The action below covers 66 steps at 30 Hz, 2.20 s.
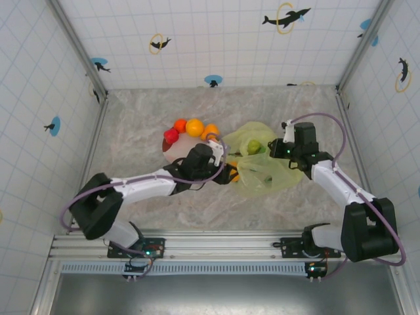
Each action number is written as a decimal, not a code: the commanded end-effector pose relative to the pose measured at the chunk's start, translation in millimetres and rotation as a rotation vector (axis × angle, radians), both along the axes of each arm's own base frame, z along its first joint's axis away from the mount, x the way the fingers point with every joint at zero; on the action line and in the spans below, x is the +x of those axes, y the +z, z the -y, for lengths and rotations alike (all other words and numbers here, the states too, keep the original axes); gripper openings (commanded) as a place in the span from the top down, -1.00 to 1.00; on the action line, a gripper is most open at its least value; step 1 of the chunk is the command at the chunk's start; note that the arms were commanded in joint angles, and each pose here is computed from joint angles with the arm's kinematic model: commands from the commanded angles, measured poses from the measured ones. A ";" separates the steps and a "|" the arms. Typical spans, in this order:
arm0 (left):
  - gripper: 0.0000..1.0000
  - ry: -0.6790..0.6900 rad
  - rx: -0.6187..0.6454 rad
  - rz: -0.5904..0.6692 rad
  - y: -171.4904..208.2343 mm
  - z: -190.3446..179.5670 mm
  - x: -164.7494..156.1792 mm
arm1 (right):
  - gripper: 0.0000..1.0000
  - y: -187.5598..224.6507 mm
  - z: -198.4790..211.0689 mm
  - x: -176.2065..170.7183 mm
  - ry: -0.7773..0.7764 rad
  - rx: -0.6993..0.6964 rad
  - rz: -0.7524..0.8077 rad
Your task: Place the fruits into the plastic bag
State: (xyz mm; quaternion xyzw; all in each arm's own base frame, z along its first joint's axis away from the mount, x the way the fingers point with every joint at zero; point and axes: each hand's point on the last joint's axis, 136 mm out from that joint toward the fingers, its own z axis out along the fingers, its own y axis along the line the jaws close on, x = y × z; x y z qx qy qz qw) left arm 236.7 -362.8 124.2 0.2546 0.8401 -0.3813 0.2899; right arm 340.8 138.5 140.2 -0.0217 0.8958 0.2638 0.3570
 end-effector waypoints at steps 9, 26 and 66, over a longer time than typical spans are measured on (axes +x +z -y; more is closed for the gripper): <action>-0.13 -0.038 -0.003 0.064 -4.2 58.7 38.5 | 1.00 22.8 -23.4 4.0 0.026 0.124 0.036; -0.25 0.074 -0.247 -0.107 -21.6 109.0 67.9 | 1.00 15.1 -21.8 4.5 -0.112 0.303 0.024; -0.67 -0.122 -0.068 0.043 30.2 4.0 9.1 | 1.00 -2.1 3.3 1.5 -0.075 0.174 0.010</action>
